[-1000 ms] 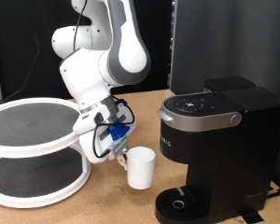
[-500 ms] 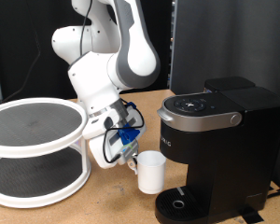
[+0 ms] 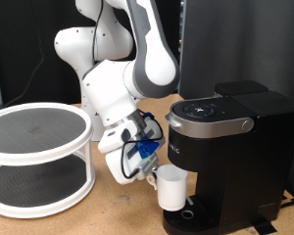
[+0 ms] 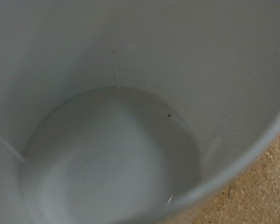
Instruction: Make a cup of coffee with the keurig machine
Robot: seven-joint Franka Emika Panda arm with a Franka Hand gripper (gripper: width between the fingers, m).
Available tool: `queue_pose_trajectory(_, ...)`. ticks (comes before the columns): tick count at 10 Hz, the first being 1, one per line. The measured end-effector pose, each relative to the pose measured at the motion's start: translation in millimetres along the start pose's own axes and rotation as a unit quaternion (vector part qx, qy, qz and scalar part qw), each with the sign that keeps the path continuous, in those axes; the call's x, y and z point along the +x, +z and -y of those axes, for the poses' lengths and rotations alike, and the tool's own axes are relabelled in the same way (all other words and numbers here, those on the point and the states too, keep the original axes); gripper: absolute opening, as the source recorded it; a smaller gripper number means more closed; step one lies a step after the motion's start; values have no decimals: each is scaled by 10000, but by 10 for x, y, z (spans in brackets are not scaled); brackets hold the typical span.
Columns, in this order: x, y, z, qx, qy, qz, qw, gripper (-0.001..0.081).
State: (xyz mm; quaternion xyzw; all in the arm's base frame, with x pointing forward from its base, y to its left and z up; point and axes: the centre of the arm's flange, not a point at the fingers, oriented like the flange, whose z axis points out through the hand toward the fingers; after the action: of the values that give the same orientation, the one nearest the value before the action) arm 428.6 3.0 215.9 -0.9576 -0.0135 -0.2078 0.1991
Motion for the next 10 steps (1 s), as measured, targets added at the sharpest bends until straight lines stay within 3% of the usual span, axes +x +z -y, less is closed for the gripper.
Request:
queue_pose_trajectory(8,-5,131,221,168,-130,-51,9998,68)
queue_pose_trajectory(10,-9,177,244,78,-104,-53,9999,68)
